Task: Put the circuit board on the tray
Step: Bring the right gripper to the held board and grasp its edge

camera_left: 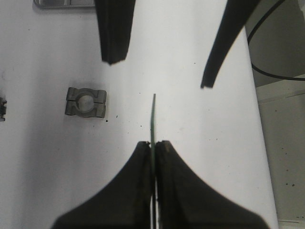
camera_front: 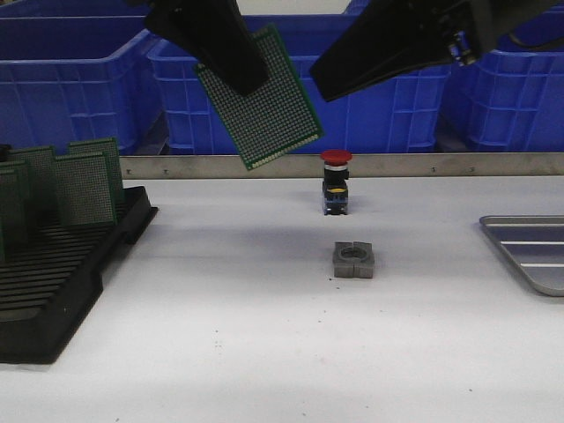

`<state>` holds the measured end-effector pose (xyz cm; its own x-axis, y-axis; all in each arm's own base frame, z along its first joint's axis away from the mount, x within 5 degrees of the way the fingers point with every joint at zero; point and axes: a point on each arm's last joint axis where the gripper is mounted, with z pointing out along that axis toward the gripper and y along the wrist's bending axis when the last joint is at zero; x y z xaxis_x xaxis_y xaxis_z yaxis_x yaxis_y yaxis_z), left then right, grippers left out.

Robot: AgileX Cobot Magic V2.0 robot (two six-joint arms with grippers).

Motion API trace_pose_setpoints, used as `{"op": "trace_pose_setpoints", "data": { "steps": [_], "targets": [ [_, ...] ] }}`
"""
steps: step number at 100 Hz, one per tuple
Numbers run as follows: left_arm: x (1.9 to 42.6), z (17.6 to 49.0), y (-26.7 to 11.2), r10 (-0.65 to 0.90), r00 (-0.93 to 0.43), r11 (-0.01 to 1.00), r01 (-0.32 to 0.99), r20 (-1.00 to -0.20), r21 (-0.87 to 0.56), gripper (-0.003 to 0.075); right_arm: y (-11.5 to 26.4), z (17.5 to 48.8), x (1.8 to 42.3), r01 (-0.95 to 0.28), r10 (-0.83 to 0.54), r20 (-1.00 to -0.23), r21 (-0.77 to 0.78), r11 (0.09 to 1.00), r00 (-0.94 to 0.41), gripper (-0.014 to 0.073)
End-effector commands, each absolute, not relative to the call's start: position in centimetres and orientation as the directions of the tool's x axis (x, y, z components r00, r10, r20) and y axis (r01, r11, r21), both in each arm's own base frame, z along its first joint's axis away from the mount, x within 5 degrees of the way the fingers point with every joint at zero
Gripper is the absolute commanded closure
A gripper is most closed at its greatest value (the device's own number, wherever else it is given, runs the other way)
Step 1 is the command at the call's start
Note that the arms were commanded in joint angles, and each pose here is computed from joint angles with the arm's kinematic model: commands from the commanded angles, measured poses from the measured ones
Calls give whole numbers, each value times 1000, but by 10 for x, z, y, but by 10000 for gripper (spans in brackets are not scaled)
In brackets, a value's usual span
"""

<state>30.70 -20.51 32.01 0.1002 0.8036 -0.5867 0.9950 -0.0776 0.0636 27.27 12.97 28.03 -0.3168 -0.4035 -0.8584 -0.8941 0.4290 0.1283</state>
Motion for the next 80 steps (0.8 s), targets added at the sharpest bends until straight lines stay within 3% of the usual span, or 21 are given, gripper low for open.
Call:
{"op": "trace_pose_setpoints", "data": {
  "steps": [1,16,23,53,68,80],
  "targets": [
    [291,349,-206,755,123,-96,992,-644,78,728,140,298,277,-918,-356,-894,132,374,-274,140],
    [291,349,-206,755,123,-96,992,-644,78,728,154,292,284,-933,-370,-888,151,327,-274,152],
    [291,349,-206,755,123,-96,992,-644,78,728,159,289,285,-936,-376,-885,157,315,-275,204],
    [291,349,-206,755,123,-96,992,-644,78,728,163,287,285,-938,-380,-883,160,307,-275,671],
    [291,349,-206,755,123,-96,992,-644,78,713,163,287,285,-938,-380,-883,160,307,-275,662],
    [291,349,-206,755,123,-96,992,-644,78,566,162,287,285,-936,-380,-883,158,313,-276,662]
  ]
}}
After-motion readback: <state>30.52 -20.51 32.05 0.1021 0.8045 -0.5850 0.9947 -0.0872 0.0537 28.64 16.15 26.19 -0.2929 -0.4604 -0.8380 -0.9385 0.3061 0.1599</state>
